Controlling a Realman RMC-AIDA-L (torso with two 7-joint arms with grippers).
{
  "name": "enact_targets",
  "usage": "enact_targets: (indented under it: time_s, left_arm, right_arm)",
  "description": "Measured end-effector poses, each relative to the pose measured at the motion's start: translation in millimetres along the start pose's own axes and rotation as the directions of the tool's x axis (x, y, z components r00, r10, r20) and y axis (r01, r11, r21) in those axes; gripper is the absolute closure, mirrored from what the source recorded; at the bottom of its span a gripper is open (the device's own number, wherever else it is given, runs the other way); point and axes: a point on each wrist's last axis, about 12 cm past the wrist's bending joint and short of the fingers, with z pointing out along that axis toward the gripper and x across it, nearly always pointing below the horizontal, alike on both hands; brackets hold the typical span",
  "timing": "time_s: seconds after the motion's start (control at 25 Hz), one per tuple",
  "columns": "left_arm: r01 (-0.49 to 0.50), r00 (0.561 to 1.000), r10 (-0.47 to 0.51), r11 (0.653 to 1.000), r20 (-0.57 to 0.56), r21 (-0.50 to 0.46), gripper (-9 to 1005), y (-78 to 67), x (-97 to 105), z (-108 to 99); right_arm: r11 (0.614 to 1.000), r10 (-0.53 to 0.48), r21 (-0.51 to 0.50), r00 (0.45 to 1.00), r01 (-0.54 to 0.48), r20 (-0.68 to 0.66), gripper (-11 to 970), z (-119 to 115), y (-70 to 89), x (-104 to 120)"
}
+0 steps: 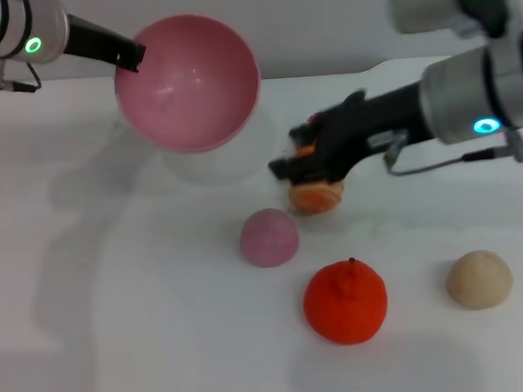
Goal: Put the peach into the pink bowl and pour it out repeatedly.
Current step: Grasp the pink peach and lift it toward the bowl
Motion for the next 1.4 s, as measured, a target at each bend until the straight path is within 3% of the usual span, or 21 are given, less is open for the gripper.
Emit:
enact_targets:
  time_s: [0.24, 0.56, 0.8, 1.4]
  left_arm:
    - [-0.026, 0.999, 0.027, 1.0, -0.021, 0.016, 952, -2.2, 3.8, 0.3]
    - [-0.03, 0.999, 0.031, 0.999, -0.014, 0.042, 951, -13.4, -0.6, 4.2]
    - [-0.045, 0.999, 0.045, 0.998, -0.003, 0.048, 951, -18.5, -6.8, 5.5]
    - [-0.07, 0.997, 0.072, 0.996, -0.015, 0.06, 951, -26.2, -4.5, 9.2]
  right_arm:
    - [0.999, 0.024, -0.033, 0.992, -0.028, -0.127, 447, 22.6, 15.1, -2.4]
    - [0.994, 0.111, 0.018, 0.971, -0.11, -0.212, 448, 43.3, -3.7, 28.6]
    - [0.989, 0.144, 0.062, 0.968, -0.133, -0.208, 448, 57.2, -10.4, 42.2]
    - [0.991, 0.13, 0.06, 0.978, -0.122, -0.161, 450, 90.2, 2.1, 44.5]
